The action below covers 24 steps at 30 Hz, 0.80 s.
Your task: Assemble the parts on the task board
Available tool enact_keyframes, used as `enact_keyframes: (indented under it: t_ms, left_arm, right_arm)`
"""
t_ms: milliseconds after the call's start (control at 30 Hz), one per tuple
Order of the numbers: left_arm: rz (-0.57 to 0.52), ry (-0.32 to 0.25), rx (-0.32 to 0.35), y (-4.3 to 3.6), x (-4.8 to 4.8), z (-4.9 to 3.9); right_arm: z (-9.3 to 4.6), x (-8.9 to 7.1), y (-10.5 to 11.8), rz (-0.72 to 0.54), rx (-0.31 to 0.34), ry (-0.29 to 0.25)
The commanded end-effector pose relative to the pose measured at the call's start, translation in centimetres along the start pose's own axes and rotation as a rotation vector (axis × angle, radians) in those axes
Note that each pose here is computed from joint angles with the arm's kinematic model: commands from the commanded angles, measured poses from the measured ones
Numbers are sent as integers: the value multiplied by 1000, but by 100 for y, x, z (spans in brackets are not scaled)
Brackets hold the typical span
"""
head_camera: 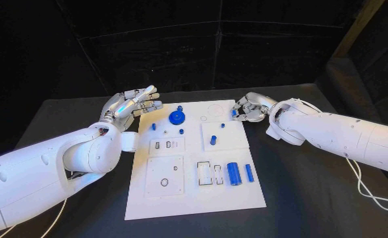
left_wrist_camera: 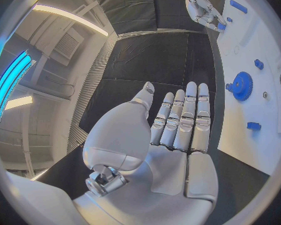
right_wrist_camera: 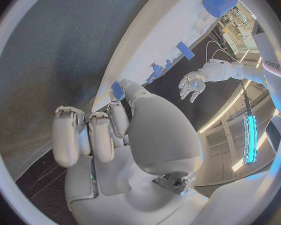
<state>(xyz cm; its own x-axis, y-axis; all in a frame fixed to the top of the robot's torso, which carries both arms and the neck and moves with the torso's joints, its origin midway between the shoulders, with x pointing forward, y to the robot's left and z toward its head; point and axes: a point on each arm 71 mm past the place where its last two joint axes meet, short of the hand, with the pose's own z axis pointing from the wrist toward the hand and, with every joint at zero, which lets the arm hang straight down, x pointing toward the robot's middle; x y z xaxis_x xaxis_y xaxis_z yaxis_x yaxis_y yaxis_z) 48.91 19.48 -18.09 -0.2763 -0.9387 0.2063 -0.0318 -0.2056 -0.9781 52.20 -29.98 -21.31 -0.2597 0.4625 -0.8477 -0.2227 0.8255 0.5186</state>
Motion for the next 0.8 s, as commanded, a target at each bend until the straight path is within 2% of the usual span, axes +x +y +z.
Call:
enact_keyframes:
  t_ms: [33,300,667,800]
  left_arm:
    - [-2,8,8,-14,11,5]
    - [-2,8,7,-14,9,5]
    - [-1,7,7,-15,1,3]
    - [-1,6,7,-18,-6,-4]
  right_arm:
    - [7,-8,18,-7,-15,-13]
    - [22,-13,43,-8,-23,-38]
    - [2,-70,104,-5,-26,-149]
    - [-57,-66,192,14,-29,-165]
